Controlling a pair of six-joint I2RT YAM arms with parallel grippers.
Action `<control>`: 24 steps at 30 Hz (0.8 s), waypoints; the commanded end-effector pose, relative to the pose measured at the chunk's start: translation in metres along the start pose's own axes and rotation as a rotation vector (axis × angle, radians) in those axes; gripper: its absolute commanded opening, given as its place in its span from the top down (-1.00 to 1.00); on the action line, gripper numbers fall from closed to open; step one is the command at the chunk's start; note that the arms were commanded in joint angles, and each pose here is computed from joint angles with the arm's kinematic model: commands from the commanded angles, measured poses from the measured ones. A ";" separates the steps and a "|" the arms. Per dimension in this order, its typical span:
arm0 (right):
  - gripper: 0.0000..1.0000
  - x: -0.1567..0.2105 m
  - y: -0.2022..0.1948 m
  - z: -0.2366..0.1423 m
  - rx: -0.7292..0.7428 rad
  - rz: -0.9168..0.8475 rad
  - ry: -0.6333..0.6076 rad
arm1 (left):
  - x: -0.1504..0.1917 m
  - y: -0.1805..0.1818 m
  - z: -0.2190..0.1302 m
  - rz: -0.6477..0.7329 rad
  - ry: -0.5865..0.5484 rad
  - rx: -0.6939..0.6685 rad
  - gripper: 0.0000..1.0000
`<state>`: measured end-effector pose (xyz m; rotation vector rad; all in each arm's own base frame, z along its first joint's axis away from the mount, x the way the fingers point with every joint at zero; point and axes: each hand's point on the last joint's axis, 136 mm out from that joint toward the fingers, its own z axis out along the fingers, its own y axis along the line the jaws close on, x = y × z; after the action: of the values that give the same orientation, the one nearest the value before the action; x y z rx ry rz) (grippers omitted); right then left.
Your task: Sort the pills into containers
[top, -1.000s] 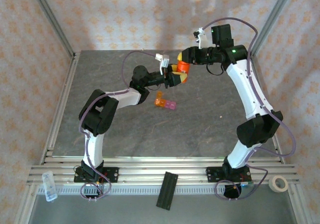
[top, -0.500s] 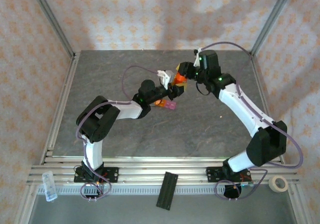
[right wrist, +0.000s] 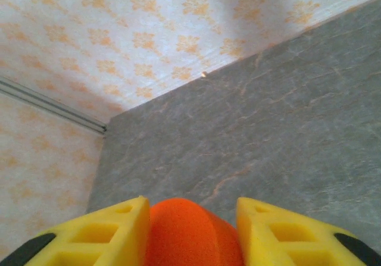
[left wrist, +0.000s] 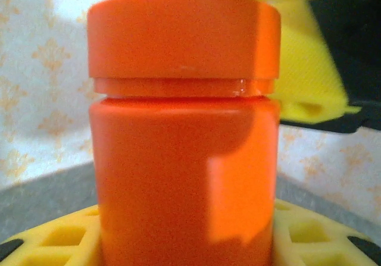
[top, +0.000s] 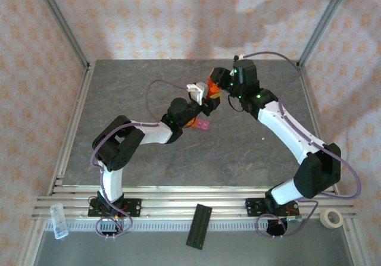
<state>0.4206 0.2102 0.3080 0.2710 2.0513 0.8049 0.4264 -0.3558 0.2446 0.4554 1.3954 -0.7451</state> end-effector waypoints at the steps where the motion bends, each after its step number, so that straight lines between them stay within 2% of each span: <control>1: -0.19 -0.021 0.020 -0.018 -0.088 -0.014 0.050 | -0.061 -0.011 0.001 -0.013 -0.173 0.084 1.00; 3: -0.42 -0.040 0.032 -0.036 -0.132 -0.037 0.032 | -0.062 -0.006 0.001 -0.032 -0.167 0.115 1.00; 7: -0.60 -0.065 0.045 -0.069 -0.164 -0.122 -0.007 | -0.072 -0.003 -0.001 -0.071 -0.166 0.201 1.00; 8: -0.61 -0.067 0.046 -0.073 -0.171 -0.149 -0.002 | -0.077 -0.005 -0.002 -0.084 -0.168 0.236 1.00; 9: -0.61 -0.067 0.047 -0.077 -0.183 -0.184 0.019 | -0.065 -0.004 0.002 -0.111 -0.139 0.277 1.00; 16: -0.62 -0.037 0.048 -0.067 -0.250 -0.375 0.275 | -0.074 -0.027 0.002 -0.213 -0.074 0.532 1.00; 24: -0.58 -0.027 0.049 -0.052 -0.288 -0.388 0.360 | -0.074 -0.036 0.002 -0.253 -0.038 0.609 1.00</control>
<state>0.4011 0.2072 0.3710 -0.3633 2.1846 0.9024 0.4142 -0.3647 0.3060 0.6761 1.2554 -1.3363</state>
